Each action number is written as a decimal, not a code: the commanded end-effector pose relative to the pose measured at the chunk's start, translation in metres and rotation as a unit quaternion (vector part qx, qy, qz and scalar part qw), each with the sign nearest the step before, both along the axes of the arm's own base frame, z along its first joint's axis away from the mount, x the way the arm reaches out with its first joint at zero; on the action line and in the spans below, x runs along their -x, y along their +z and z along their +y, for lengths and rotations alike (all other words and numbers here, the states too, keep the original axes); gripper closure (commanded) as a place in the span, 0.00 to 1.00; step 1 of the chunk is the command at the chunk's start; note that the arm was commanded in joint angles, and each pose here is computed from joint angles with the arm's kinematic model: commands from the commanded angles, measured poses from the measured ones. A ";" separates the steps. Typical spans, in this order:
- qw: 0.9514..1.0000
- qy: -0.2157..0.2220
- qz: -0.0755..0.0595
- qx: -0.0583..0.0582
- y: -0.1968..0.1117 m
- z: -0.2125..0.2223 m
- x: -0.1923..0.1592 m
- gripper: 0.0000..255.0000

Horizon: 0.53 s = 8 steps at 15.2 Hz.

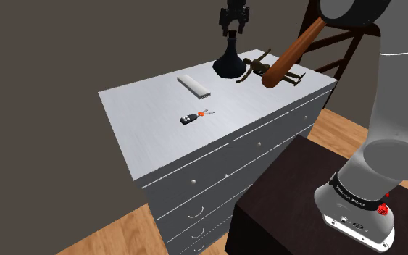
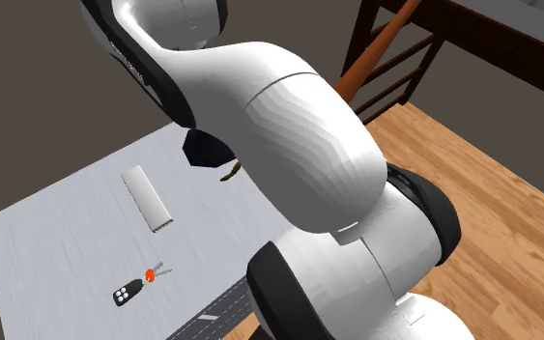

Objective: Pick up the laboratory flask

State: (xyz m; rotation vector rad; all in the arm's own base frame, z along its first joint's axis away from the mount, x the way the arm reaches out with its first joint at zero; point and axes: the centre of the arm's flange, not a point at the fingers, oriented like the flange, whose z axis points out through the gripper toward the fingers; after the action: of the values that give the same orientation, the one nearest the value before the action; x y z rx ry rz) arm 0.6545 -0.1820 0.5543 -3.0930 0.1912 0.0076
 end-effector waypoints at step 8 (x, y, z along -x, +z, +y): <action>1.000 0.000 0.000 0.000 -0.013 0.000 -0.001 1.00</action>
State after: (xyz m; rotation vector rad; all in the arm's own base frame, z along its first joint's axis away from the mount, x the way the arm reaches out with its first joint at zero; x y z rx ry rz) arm 0.6552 -0.1817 0.5421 -3.0934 0.1915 0.0048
